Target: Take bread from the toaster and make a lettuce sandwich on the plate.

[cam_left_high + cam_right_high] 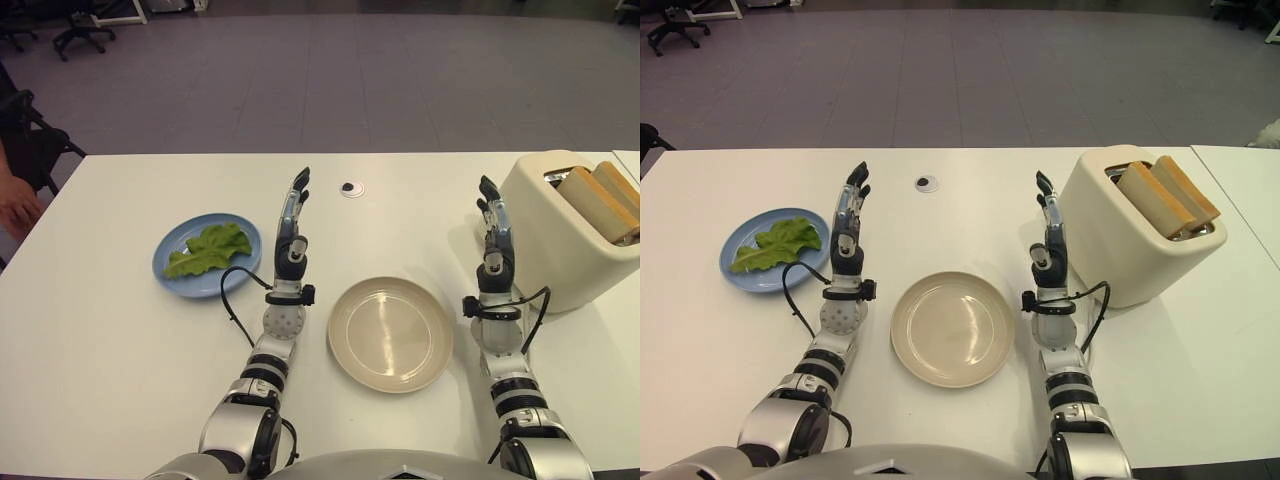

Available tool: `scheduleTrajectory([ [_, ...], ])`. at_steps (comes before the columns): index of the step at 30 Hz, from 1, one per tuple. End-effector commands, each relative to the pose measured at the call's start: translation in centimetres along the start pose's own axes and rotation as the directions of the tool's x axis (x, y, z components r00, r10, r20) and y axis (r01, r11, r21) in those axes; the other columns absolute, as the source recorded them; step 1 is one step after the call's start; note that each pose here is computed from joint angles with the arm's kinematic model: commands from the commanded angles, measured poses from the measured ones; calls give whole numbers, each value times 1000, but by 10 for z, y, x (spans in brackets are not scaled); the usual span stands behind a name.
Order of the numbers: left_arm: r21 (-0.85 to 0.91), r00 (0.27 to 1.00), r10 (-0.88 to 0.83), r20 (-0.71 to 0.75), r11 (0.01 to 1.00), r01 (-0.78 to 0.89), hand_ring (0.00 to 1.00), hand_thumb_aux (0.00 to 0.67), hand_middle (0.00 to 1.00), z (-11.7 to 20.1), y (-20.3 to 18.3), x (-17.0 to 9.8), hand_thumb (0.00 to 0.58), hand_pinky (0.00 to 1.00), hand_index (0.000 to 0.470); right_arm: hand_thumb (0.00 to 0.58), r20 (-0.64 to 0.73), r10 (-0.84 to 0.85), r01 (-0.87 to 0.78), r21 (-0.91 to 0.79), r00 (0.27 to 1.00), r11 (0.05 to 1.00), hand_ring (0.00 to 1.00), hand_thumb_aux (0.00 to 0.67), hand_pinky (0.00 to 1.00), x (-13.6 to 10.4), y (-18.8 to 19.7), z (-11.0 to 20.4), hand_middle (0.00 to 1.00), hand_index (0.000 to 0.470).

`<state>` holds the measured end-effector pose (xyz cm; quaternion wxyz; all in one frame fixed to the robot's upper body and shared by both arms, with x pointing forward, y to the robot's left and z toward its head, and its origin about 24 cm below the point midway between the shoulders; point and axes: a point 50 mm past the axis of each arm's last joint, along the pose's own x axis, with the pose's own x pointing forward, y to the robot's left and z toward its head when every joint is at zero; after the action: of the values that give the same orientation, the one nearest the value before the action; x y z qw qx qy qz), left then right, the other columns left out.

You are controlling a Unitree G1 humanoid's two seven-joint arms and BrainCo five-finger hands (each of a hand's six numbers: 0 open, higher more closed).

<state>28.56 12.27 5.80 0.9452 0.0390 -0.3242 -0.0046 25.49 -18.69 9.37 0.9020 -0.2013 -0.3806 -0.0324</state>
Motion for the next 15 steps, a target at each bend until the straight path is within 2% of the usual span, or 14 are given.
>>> scheduleTrajectory([
  [1,13,1000,0,-22,1000,1,0,0,0,-3,-2,-1,0,0,0,0,23,-133,131,-404,991,906,0,0,0,7,-92,21,0,0],
  [4,19,1000,9,-21,1000,-8,0,0,0,-2,-1,-1,0,0,0,0,-59,-293,175,-686,954,707,0,0,0,5,-164,20,0,0],
  [7,31,999,21,-24,999,-21,0,0,0,-3,1,0,0,0,0,0,-231,-414,40,-834,881,550,0,0,0,-6,-216,-2,0,0],
  [10,36,999,26,-28,999,-25,0,0,0,-4,2,0,0,0,0,0,-344,-432,-93,-858,834,504,0,0,0,-15,-229,-22,0,0],
  [15,48,999,33,-29,998,-32,0,0,0,-4,5,-1,0,0,0,0,-451,-392,-228,-837,802,497,0,0,0,-21,-219,-46,0,0],
])
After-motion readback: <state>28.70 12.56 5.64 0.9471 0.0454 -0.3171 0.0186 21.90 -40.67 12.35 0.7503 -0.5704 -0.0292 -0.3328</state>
